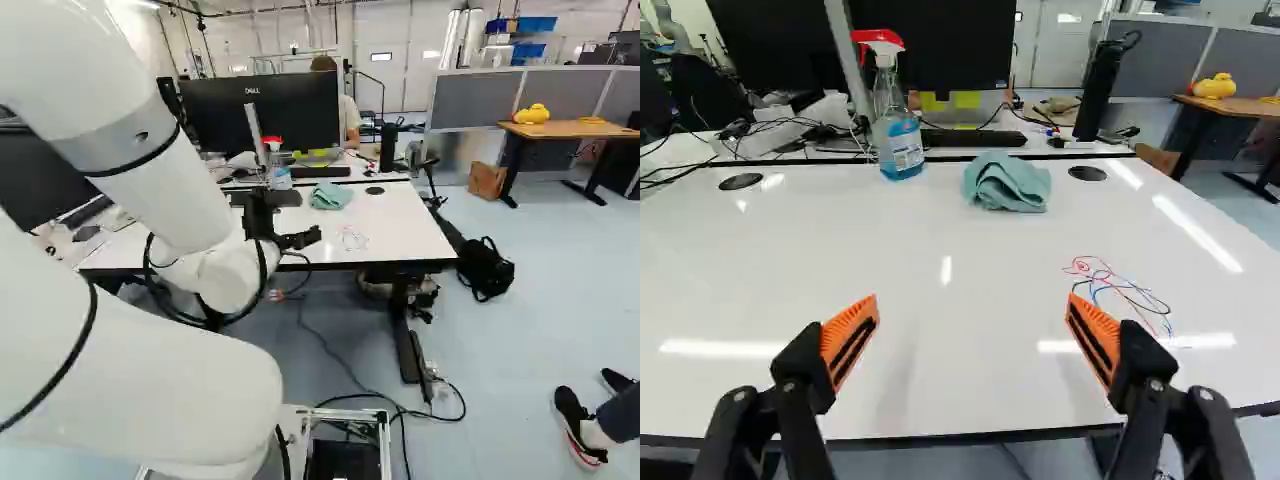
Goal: Clean the table with the green towel
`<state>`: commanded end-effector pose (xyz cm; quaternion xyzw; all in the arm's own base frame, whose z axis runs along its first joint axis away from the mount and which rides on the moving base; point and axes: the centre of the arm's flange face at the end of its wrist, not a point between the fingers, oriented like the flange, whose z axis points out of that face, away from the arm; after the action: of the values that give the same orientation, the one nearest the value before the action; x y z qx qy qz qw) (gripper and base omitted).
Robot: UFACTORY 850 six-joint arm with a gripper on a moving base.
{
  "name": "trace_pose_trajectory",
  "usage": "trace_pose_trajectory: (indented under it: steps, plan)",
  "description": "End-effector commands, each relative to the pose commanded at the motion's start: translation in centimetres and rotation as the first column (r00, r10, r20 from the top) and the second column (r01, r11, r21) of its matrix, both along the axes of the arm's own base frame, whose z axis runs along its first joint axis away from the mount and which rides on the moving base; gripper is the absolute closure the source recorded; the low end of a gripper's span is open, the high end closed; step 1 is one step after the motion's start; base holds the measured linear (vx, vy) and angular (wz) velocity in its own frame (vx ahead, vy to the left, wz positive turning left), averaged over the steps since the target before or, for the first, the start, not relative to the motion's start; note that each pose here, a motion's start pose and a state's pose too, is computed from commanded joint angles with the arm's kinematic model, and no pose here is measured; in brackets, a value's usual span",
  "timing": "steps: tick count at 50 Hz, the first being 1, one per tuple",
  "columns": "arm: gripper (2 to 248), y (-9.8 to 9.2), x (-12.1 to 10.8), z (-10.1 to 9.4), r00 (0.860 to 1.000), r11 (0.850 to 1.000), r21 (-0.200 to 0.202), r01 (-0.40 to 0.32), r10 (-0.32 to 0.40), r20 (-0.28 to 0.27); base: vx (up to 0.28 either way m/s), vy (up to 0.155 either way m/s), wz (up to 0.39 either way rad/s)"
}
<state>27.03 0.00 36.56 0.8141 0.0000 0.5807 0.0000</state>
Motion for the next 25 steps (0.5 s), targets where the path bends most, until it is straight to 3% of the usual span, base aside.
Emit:
trace_pose_trajectory:
  steps: [25]
  plan:
    - [3,-0.3,3.6,3.0,0.998,1.0,0.0,0.009,-0.009,0.069,0.0,0.0,0.0]
